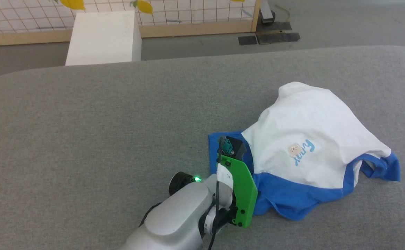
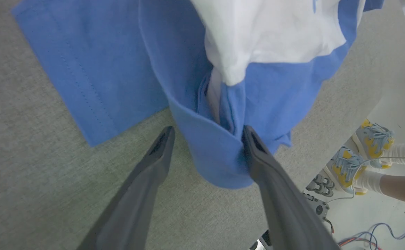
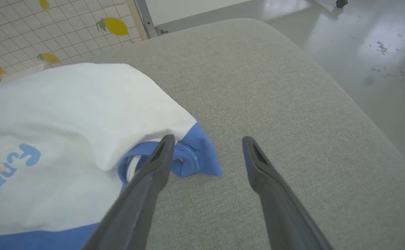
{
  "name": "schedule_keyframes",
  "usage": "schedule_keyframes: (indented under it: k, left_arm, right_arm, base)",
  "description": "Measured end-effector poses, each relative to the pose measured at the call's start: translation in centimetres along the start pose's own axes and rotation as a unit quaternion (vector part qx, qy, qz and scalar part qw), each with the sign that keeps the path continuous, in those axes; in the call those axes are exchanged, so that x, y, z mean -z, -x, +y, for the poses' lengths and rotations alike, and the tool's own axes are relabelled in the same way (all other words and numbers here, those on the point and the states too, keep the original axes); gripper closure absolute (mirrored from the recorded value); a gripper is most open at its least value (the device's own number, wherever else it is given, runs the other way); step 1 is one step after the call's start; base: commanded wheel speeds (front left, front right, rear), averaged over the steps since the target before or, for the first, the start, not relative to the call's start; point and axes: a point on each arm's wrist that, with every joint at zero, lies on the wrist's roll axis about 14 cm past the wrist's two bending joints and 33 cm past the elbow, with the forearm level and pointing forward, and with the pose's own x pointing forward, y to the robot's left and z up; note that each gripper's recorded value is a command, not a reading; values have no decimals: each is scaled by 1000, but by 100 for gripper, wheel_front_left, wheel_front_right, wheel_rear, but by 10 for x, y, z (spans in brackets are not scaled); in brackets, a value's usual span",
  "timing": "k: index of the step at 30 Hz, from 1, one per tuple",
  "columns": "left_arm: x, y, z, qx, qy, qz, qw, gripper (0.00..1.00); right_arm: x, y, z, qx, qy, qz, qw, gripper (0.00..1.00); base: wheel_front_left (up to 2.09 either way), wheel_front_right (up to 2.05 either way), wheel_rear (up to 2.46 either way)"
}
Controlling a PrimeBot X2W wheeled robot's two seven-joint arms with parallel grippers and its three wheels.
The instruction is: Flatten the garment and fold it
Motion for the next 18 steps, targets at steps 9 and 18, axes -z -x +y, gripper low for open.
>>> schedule_keyframes:
  k: [9, 18]
  left_arm:
    - [-55, 18, 29, -11, 86, -134, 987, 100]
    - [-86, 140, 188, -232, 212, -325, 892, 100]
  right_arm:
    - [6, -9, 16, -18, 9, 10, 1000, 0]
    - [6, -18, 62, -79, 24, 12, 997, 0]
  base:
    - [0, 0, 0]
    - [0, 0, 0]
